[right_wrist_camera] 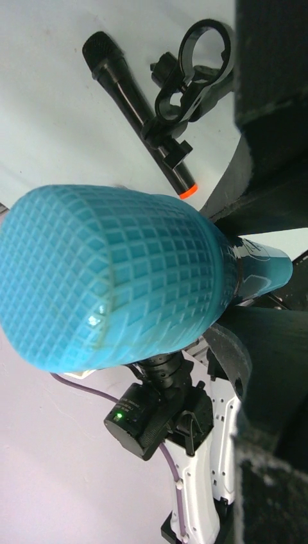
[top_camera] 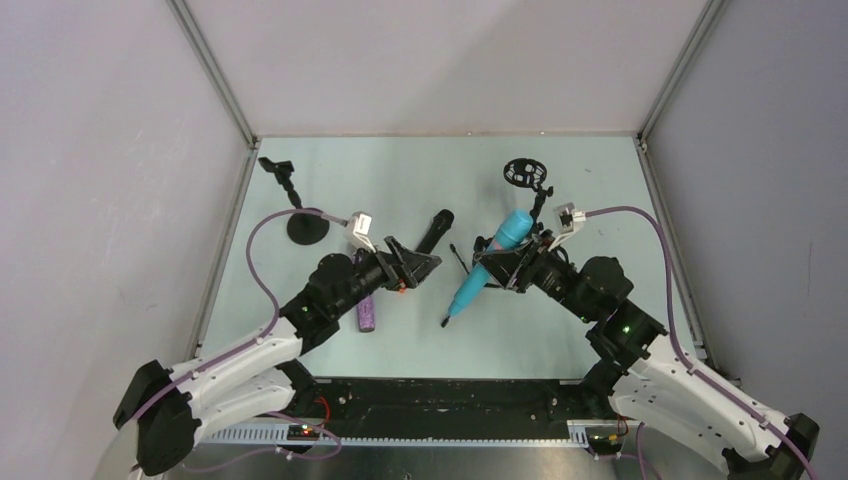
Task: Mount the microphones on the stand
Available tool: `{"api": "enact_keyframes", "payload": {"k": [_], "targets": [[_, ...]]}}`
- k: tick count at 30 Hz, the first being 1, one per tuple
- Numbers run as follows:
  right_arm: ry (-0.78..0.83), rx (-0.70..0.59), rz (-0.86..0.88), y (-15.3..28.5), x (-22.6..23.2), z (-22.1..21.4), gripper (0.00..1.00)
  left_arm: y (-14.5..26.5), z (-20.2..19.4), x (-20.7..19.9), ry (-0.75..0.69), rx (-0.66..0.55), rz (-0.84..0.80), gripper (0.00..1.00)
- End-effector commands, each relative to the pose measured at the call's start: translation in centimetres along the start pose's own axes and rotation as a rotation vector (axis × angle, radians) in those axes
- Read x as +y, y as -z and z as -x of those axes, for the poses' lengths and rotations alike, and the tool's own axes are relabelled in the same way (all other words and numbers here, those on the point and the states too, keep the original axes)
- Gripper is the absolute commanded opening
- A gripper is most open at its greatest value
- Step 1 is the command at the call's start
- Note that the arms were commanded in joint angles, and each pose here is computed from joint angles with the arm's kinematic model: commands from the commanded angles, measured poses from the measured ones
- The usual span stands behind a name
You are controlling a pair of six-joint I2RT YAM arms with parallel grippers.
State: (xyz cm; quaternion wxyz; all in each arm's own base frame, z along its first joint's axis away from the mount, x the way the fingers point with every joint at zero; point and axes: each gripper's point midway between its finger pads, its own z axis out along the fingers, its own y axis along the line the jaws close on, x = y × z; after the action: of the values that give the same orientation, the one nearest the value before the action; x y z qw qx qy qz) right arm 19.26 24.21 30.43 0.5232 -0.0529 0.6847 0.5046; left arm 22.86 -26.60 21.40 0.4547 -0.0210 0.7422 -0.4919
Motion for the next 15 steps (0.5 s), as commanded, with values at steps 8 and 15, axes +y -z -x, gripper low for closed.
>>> {"api": "enact_keyframes", "payload": {"k": [8, 15], "targets": [[0.086, -0.102, -0.044, 1.0, -0.7, 2.7, 0.00, 1.3, 0.6, 6.2, -0.058, -0.021, 0.304, 1.00], [0.125, -0.167, -0.045, 1.5, -0.7, 4.4, 0.00, 2.8, 0.9, 9.2, -0.284, 0.111, 0.511, 1.00]]}}
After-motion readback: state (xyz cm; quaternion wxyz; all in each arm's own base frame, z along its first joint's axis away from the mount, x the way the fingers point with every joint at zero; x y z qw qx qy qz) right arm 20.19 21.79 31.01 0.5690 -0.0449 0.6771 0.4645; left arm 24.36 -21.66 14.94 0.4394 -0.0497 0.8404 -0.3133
